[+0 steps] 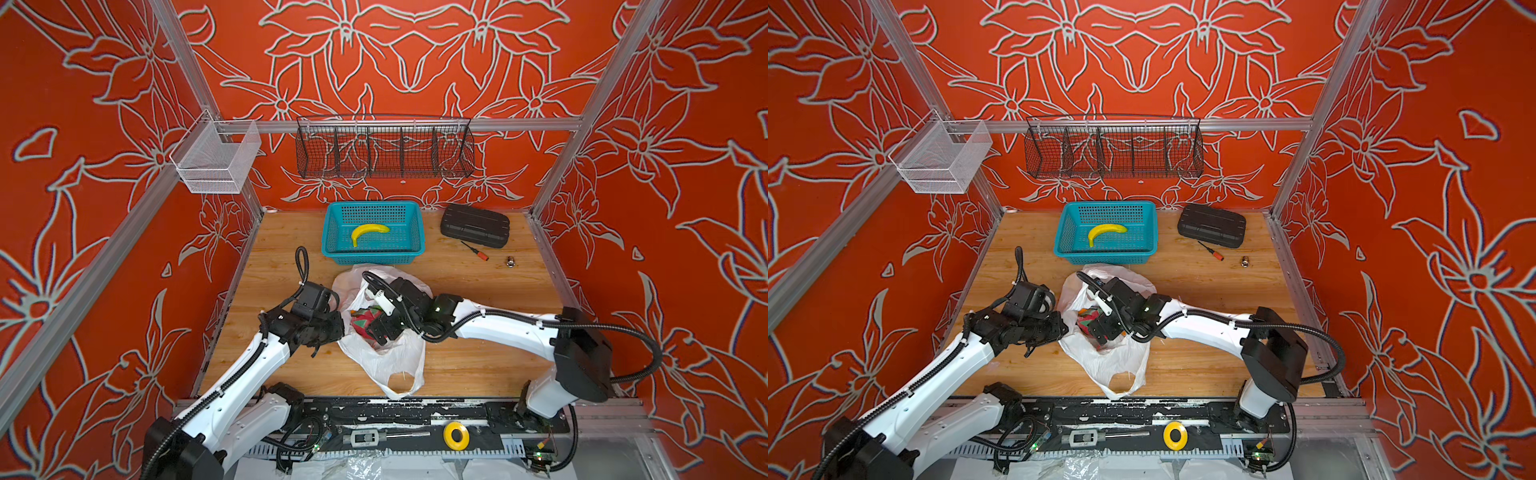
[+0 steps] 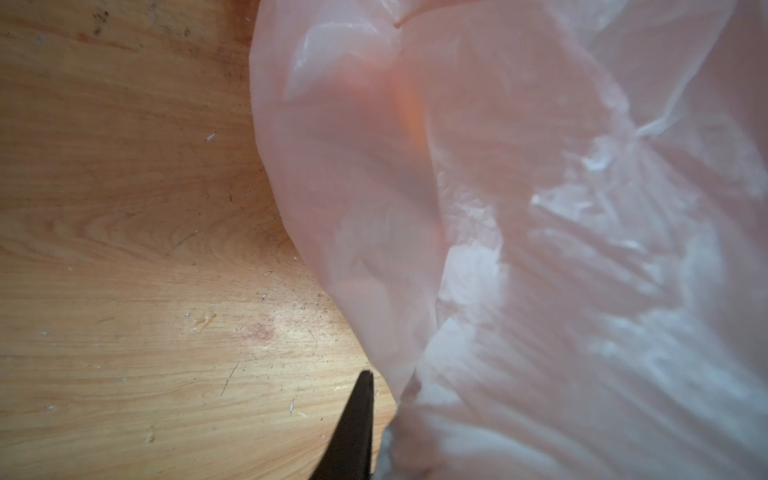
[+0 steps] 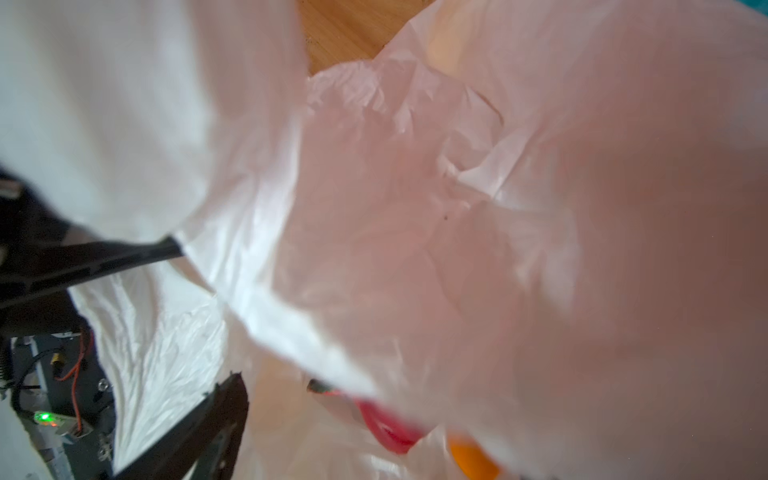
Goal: Untie the knot of the plastic bag and take out the fruit
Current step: 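Close the right gripper on the pink dragon fruit inside the bag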
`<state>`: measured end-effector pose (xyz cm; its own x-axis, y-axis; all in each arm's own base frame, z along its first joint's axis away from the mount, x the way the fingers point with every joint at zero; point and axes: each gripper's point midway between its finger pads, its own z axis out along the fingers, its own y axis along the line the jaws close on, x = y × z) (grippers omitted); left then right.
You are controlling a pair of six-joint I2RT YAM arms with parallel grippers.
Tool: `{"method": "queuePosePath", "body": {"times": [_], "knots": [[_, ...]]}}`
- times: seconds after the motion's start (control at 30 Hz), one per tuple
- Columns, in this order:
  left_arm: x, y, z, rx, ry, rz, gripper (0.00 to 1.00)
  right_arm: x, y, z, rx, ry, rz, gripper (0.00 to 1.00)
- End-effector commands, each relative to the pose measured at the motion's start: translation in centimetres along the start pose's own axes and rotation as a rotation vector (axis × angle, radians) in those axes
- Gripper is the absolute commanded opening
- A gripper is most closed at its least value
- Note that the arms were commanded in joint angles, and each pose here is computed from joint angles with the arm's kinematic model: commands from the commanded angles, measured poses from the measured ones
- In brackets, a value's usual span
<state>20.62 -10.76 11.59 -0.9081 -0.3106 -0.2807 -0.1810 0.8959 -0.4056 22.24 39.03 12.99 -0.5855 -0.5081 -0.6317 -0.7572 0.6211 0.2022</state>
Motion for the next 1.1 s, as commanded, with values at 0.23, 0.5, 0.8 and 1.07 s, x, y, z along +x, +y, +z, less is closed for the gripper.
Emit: {"method": "queuePosePath", "body": {"times": [0.23, 0.5, 0.8, 1.07], "knots": [[0.1, 0.5, -0.4, -0.029, -0.004, -0.007, 0.16, 1.5, 0.4, 3.6, -0.039, 0.153, -0.084, 0.97], [-0.3, 0.5, -0.8, -0.034, -0.027, -0.008, 0.13, 3.2, 0.1, 6.2, -0.034, 0.233, -0.098, 0.97], [-0.3, 0.7, -1.0, -0.038, -0.037, -0.003, 0.13, 2.5, 0.2, 5.8, -0.037, 0.202, -0.098, 0.77], [-0.6, 0.5, -1.2, -0.037, -0.046, 0.008, 0.13, 0.5, 1.0, 2.1, -0.057, 0.095, -0.098, 0.65]]}}
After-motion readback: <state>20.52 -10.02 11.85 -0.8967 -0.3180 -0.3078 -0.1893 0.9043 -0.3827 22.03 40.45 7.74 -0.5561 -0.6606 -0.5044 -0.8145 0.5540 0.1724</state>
